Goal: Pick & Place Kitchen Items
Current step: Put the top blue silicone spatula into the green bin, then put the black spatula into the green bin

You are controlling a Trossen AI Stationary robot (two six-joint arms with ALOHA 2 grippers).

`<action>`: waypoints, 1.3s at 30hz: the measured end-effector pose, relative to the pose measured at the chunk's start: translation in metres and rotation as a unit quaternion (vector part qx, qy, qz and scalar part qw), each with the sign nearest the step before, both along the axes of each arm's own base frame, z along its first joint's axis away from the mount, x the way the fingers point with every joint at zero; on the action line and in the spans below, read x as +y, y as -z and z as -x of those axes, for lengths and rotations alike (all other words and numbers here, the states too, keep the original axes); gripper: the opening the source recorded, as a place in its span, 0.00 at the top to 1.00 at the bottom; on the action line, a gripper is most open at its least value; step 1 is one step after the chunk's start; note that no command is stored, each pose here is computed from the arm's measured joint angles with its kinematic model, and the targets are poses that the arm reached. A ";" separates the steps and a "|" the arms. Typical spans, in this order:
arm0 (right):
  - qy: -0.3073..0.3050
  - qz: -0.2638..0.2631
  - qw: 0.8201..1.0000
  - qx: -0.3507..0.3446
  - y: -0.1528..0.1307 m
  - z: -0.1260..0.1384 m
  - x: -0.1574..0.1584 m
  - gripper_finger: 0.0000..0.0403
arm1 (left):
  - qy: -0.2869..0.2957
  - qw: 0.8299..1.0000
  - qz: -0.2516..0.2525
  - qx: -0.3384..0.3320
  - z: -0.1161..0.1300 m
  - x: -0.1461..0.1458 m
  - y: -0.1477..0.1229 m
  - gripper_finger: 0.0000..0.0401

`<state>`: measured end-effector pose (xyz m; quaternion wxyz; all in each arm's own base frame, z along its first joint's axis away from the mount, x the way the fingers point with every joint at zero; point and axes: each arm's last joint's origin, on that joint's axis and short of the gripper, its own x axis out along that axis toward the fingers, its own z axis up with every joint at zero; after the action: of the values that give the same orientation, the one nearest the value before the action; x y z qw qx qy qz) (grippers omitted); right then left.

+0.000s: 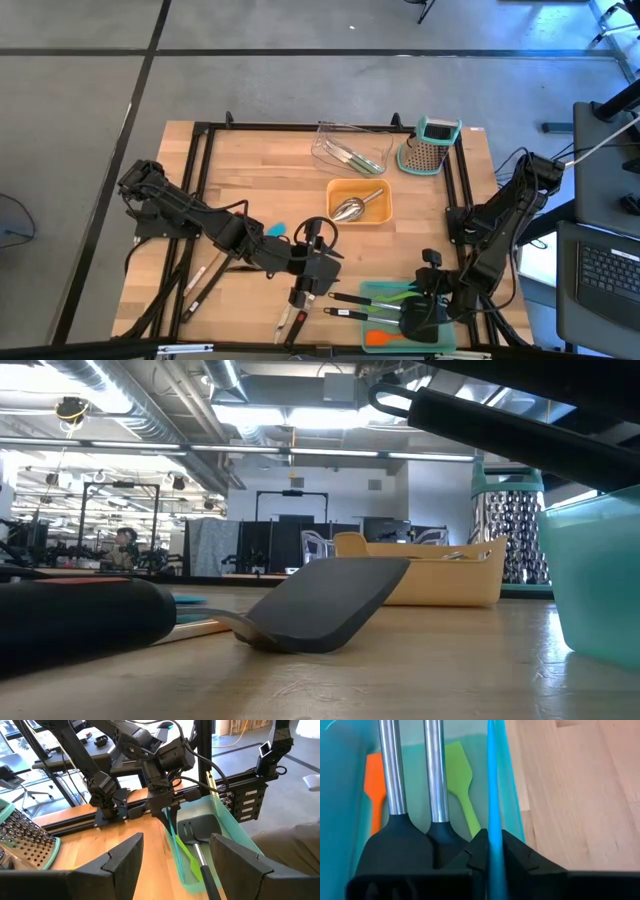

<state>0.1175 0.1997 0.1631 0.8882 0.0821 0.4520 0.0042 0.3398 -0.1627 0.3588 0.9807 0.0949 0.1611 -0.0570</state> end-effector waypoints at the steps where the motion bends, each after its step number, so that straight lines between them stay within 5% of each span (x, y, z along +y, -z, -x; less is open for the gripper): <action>1: 0.000 0.000 1.000 0.000 0.000 0.000 0.000 0.89 | 0.000 1.000 0.000 0.002 0.000 0.000 0.000 0.44; 29: -0.047 0.022 0.999 -0.002 0.000 0.000 0.001 0.81 | -0.003 1.000 -0.002 0.009 0.001 0.000 0.002 0.44; 39: -0.108 0.024 0.993 -0.040 -0.023 -0.008 0.017 0.81 | -0.063 0.997 -0.026 0.030 0.003 0.005 0.007 0.44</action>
<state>0.1259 0.2163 0.1859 0.9014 0.0116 0.4227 0.0928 0.3371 -0.1577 0.3514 0.9743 0.1078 0.1975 0.0062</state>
